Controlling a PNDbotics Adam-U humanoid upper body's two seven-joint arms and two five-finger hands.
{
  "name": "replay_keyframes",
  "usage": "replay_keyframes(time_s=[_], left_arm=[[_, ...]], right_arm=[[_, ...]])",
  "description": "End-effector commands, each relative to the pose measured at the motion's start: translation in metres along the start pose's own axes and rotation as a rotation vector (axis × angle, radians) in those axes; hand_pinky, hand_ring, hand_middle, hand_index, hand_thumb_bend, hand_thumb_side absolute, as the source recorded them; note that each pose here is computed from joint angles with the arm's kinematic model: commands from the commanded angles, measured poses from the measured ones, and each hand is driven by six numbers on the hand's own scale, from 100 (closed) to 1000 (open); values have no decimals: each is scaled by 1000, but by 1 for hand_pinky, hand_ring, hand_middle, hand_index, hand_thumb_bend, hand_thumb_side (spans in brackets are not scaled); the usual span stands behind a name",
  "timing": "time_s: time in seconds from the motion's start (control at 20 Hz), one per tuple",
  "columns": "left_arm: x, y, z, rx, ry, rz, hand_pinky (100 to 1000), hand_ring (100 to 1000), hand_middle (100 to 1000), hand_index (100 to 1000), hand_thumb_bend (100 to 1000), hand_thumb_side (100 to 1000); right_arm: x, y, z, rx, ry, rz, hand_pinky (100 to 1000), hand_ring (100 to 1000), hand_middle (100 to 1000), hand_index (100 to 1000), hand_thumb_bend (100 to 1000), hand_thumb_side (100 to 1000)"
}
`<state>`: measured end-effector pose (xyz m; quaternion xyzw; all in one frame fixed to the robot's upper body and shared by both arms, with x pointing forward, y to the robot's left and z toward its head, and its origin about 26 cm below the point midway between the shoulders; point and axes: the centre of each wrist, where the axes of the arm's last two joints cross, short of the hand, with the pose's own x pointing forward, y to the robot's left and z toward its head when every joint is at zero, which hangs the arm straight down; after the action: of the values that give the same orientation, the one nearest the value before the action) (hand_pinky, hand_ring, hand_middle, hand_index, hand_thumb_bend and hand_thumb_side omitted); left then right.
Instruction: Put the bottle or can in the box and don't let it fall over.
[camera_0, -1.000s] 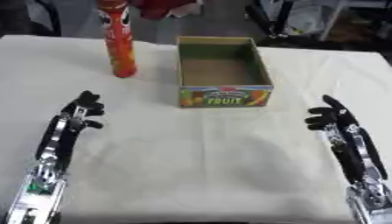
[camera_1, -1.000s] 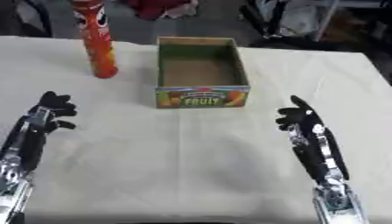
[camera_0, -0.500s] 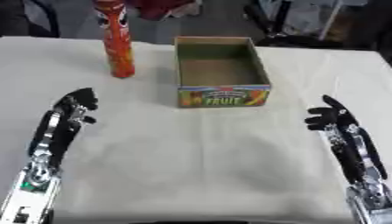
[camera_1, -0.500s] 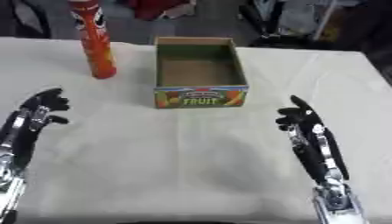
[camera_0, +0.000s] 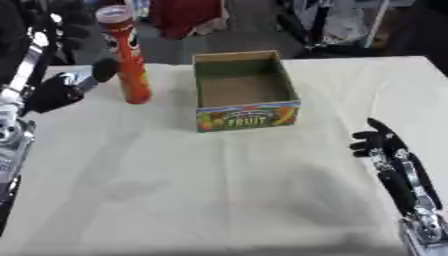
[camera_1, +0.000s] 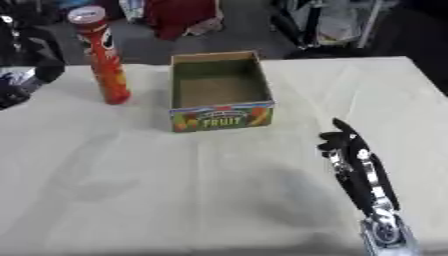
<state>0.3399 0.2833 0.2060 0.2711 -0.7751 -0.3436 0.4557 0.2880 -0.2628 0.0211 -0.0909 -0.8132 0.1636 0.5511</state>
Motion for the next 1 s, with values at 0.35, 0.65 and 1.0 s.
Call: replay_keyframes(time_s=[0.35,0.65,1.0], left_arm=[[-15,79,-43,-90,249,-400,812,797,798,979,828,782],[-16,113,-73,-104,418,-512,799,788,792,974,837,778],[-30,122,-100,-166,553,-489,768,768,780,967,841,762]], right_arm=[[4,3,-7,46,-33,4,664,683,701,941,100,846],[7,8,-12,76,-53,-11,664,683,702,941,100,846],[8,9,-13,82,-56,-15,665,683,702,941,100,846]])
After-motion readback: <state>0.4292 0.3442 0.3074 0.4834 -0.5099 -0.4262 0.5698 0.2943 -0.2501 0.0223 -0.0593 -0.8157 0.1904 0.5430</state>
